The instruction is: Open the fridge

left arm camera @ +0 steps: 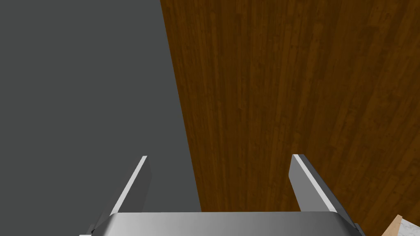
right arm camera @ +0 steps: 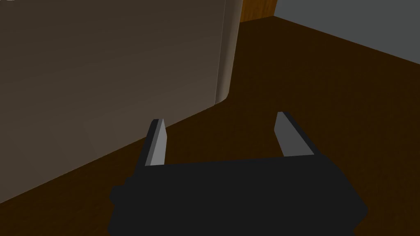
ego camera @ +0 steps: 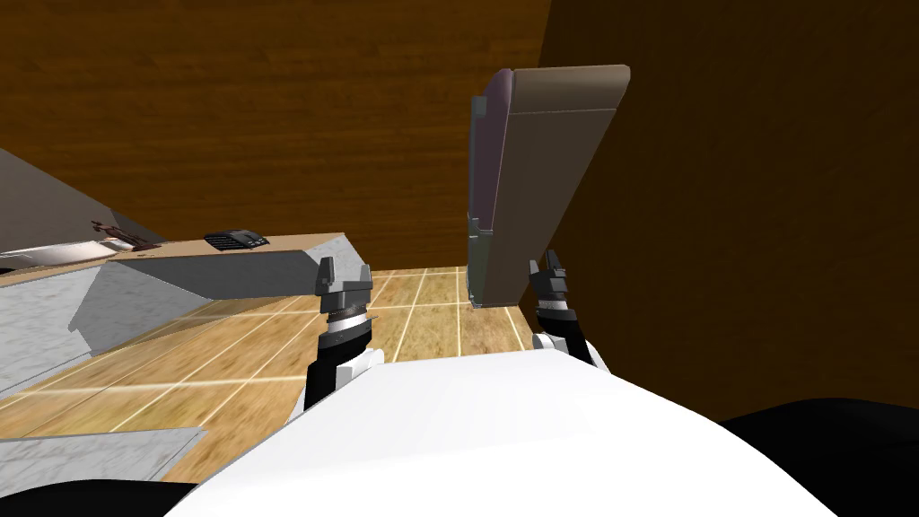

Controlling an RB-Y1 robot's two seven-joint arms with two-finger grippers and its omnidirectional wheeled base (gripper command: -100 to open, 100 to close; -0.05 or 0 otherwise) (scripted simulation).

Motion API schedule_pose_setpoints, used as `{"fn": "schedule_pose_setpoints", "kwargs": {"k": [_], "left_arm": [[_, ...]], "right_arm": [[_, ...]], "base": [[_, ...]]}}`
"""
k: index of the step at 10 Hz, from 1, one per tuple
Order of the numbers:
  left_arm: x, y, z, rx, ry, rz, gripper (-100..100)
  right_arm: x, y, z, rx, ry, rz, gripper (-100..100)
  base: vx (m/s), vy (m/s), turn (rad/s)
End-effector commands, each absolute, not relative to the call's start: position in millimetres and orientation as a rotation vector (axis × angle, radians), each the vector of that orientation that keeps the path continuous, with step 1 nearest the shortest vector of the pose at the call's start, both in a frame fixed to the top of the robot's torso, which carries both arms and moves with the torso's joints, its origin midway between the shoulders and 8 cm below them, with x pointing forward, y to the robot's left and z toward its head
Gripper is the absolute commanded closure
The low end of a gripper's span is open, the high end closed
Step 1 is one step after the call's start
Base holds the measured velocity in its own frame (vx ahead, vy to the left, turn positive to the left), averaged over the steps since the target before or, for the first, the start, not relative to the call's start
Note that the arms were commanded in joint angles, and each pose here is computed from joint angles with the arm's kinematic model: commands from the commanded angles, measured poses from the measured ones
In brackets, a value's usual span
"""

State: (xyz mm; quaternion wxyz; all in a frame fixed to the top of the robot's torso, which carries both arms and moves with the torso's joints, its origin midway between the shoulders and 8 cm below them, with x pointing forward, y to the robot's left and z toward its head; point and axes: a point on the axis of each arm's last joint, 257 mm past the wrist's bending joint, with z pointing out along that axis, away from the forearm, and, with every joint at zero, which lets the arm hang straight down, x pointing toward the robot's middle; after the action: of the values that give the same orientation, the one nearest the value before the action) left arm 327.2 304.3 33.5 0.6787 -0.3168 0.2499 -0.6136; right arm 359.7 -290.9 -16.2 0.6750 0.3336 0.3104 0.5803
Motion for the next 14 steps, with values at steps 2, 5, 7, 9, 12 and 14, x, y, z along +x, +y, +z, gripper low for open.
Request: {"fn": "schedule_pose_setpoints", "kwargs": {"k": [2,5,7,9,12,14], "left_arm": [[327.2,304.3,33.5,-0.711,0.561,-1.378,0],[327.1,304.3,33.6,-0.711,0.561,-1.378,0],[327.1,304.3,33.6,-0.711,0.561,-1.378,0],[327.1,304.3,33.6,-0.711,0.561,-1.378,0],[327.2,304.3,33.3,-0.712,0.561,-1.378,0],[327.2,304.3,33.3,-0.712,0.562,-1.378,0]], "right_arm": [[359.7,-290.9,-16.2,0.75,0.698,1.305,0],[359.7,-290.9,-16.1,0.75,0.698,1.306,0],[359.7,-290.8,-16.1,0.75,0.698,1.306,0],[359.7,-290.8,-16.0,0.75,0.698,1.306,0],[358.1,-291.6,-11.9,0.648,0.783,1.213,-100],[354.9,-294.6,-4.8,0.535,0.85,1.094,-100]], "base": [[0.0,0.0,0.0],[0.0,0.0,0.0],[0.0,0.0,0.0],[0.0,0.0,0.0],[0.058,0.022,-0.025],[0.157,0.054,-0.054]]}}
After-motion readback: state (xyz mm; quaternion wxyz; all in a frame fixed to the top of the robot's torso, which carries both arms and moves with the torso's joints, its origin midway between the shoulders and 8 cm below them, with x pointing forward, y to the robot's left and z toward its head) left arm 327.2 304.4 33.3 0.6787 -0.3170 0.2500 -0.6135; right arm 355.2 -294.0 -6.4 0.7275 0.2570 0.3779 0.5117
